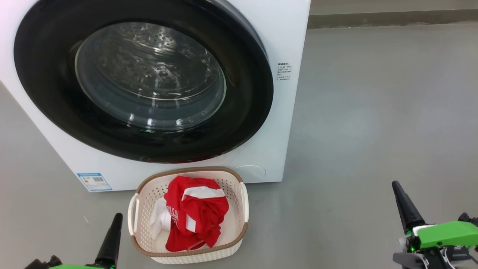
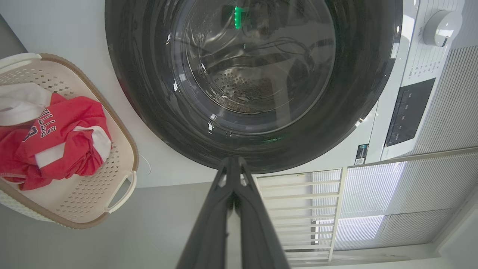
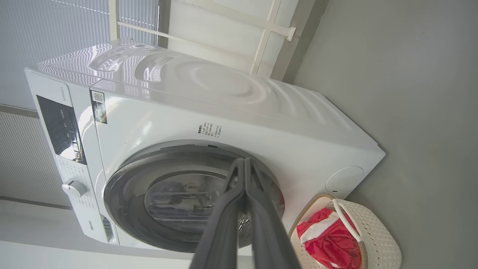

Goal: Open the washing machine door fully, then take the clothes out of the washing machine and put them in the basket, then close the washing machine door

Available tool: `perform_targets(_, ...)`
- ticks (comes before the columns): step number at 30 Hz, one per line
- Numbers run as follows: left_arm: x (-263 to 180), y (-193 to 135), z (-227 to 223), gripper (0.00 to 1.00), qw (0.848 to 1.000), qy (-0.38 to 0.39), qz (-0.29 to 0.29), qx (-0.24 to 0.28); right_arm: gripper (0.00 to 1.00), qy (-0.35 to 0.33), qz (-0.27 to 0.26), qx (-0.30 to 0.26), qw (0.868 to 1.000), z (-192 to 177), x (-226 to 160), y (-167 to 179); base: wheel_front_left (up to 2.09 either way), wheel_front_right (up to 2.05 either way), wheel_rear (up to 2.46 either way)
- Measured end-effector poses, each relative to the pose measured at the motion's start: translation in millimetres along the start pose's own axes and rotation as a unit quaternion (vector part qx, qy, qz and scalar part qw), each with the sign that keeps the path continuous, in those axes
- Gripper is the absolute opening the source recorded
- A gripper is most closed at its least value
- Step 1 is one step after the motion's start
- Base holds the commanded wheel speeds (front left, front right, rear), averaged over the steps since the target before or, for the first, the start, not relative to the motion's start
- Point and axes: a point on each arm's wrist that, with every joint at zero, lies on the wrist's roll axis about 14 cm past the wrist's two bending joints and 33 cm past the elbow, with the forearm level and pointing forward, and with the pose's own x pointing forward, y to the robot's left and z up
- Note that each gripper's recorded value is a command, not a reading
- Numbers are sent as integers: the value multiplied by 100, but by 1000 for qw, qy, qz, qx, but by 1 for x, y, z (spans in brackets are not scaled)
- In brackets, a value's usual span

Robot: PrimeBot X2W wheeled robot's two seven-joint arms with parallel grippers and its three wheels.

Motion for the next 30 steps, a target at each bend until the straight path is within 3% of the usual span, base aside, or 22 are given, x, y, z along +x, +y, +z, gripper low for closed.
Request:
perform_targets(13,5,-12,-2,0,998,9,-21,-66,0,5,19,64,998,1,3,11,0,0,0)
perform_targets(30,5,-13,-2,0,997,9,-21,-69,0,4,27,72,997,2,6,16,0,0,0)
